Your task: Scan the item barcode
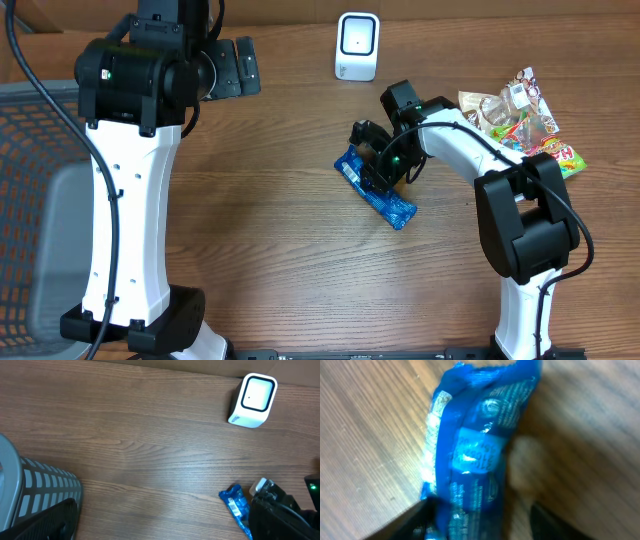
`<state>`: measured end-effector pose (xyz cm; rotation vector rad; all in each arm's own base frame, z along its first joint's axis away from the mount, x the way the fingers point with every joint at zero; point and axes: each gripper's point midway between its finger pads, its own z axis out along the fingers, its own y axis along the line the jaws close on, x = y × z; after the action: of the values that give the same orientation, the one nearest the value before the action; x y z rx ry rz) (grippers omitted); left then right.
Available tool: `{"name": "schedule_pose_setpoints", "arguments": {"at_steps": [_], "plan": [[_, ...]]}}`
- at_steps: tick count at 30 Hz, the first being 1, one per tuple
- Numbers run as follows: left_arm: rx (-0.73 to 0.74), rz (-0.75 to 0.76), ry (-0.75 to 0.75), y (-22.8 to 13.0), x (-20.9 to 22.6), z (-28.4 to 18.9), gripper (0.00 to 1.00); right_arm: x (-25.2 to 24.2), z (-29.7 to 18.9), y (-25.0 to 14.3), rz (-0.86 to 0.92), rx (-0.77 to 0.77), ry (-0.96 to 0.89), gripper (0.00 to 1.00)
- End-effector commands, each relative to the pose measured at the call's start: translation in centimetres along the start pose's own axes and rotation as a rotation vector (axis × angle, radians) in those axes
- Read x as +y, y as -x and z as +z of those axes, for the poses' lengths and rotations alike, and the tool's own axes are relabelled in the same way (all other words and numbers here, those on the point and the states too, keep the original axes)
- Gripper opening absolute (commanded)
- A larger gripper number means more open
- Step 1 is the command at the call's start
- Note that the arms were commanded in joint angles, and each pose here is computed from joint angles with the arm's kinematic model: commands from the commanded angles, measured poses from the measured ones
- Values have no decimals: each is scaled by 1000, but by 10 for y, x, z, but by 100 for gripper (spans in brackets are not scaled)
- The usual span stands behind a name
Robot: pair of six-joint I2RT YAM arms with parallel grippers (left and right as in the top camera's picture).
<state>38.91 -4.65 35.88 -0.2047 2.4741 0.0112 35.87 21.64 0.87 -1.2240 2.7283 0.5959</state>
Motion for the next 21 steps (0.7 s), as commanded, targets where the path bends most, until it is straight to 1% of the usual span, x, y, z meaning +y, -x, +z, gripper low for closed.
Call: {"name": "schedule_pose_setpoints", "arguments": {"at_steps": [1, 2, 3, 4, 6, 14, 15, 19, 21], "plan": [[-5, 19, 12, 1, 2, 1, 100, 13, 15, -21, 26, 54, 82, 39], [-5, 19, 12, 1, 2, 1, 100, 15, 14, -21, 28, 51, 94, 26], [-5, 19, 12, 1, 2, 1, 100, 19, 14, -20, 31, 45, 112, 16], [-5, 19, 12, 1, 2, 1, 100, 22, 14, -18, 39, 37, 135, 9], [-5, 19, 12, 1, 2, 1, 100, 26, 13, -17, 73, 30, 153, 4], [-5, 19, 12, 1, 2, 1, 100, 27, 2, -14, 227, 53, 154, 4], [-5, 19, 12, 1, 2, 1, 100, 27, -6, -8, 265, 46, 151, 4], [-5, 19, 12, 1, 2, 1, 100, 15, -32, 22, 324, -21, 97, 4], [-5, 19, 12, 1, 2, 1, 100, -5, -45, 37, 346, -59, -20, 4]]}}
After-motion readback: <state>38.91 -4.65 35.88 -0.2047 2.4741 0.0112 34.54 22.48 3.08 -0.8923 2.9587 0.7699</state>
